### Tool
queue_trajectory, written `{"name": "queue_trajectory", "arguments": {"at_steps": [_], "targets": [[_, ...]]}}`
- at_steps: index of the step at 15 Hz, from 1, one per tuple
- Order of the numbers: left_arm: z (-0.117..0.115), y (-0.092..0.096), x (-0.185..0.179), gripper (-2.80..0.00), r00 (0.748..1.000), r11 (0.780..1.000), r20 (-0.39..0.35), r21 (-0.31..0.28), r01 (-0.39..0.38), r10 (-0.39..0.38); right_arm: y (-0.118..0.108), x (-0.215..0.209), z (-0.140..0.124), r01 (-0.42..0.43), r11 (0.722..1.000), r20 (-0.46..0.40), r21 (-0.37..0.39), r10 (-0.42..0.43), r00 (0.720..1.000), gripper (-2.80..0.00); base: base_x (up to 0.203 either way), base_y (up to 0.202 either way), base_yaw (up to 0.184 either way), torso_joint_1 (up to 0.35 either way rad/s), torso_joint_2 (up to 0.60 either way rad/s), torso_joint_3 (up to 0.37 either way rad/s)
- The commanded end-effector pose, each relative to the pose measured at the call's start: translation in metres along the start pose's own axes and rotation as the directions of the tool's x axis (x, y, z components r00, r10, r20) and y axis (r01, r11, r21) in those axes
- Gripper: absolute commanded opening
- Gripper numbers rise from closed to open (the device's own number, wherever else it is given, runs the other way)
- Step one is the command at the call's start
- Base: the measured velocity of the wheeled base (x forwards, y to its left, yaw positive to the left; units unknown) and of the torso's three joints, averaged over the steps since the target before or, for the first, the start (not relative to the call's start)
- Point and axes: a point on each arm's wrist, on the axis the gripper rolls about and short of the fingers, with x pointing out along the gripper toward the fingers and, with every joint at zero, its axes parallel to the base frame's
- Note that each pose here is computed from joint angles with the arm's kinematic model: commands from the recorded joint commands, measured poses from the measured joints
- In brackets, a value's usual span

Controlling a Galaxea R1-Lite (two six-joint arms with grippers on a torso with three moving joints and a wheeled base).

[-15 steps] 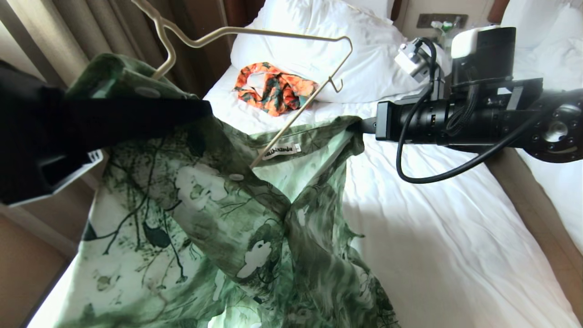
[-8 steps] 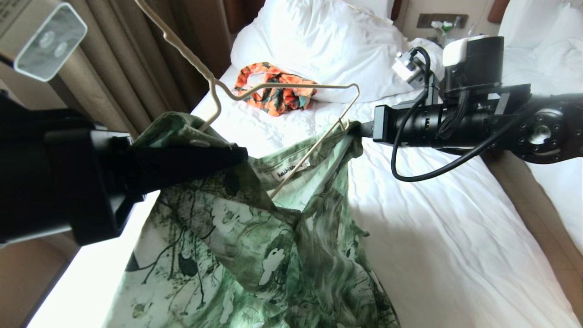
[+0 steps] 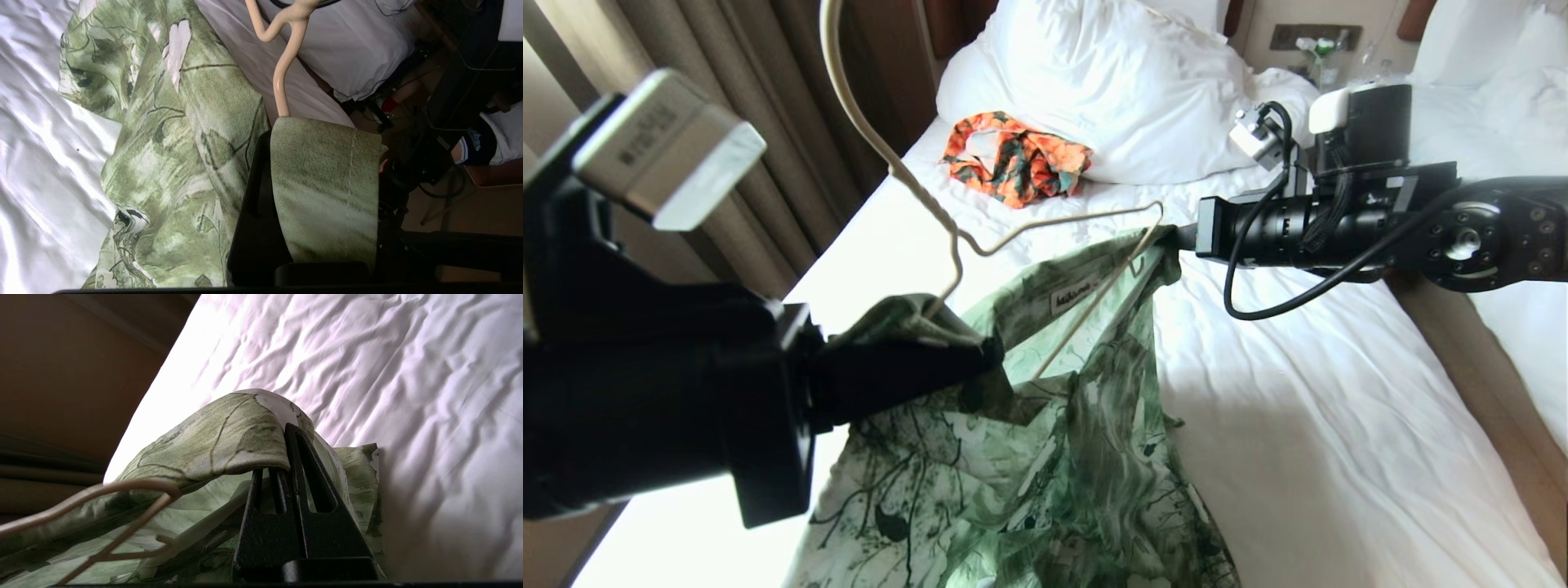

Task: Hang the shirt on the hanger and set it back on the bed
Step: Hook the other side of the shirt onto the hanger

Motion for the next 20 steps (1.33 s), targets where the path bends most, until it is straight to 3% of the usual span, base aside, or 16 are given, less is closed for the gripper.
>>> {"name": "queue_trajectory", "arguments": {"at_steps": [1, 6, 8, 11, 15, 20], "targets": [[-0.025, 0.005, 0.01, -2.8, 0.995, 1.0, -0.096, -0.014, -0.009, 0.008, -0.005, 0.0, 0.0, 0.01, 1.0, -0.001, 0.006, -0.01, 1.0, -2.8, 0.0, 0.0, 0.0, 0.0, 0.0, 0.0], [-0.027, 0.004, 0.011, -2.8, 0.995, 1.0, -0.102, -0.004, -0.011, 0.01, 0.002, -0.011, 0.003, 0.012, 1.0, -0.016, 0.012, -0.012, 1.0, -2.8, 0.0, 0.0, 0.0, 0.0, 0.0, 0.0], [-0.018, 0.001, 0.006, -2.8, 0.998, 1.0, -0.061, 0.002, -0.009, 0.009, -0.001, -0.017, 0.002, 0.039, 0.999, -0.056, 0.001, -0.039, 0.998, -2.8, 0.0, 0.0, 0.0, 0.0, 0.0, 0.0], [-0.012, -0.001, 0.0, -2.8, 0.999, 1.0, -0.031, 0.011, -0.011, 0.012, -0.011, -0.02, 0.006, 0.064, 0.998, -0.043, -0.019, -0.064, 0.997, -2.8, 0.0, 0.0, 0.0, 0.0, 0.0, 0.0], [-0.013, 0.0, -0.001, -2.8, 0.999, 0.999, -0.034, 0.01, -0.035, 0.036, -0.004, -0.026, 0.011, 0.054, 0.998, -0.034, -0.025, -0.054, 0.998, -2.8, 0.0, 0.0, 0.0, 0.0, 0.0, 0.0], [-0.014, 0.0, -0.006, -2.8, 0.998, 0.997, -0.019, 0.049, -0.056, 0.057, 0.003, -0.037, 0.009, 0.068, 0.997, -0.116, -0.029, -0.071, 0.991, -2.8, 0.0, 0.0, 0.0, 0.0, 0.0, 0.0]]}}
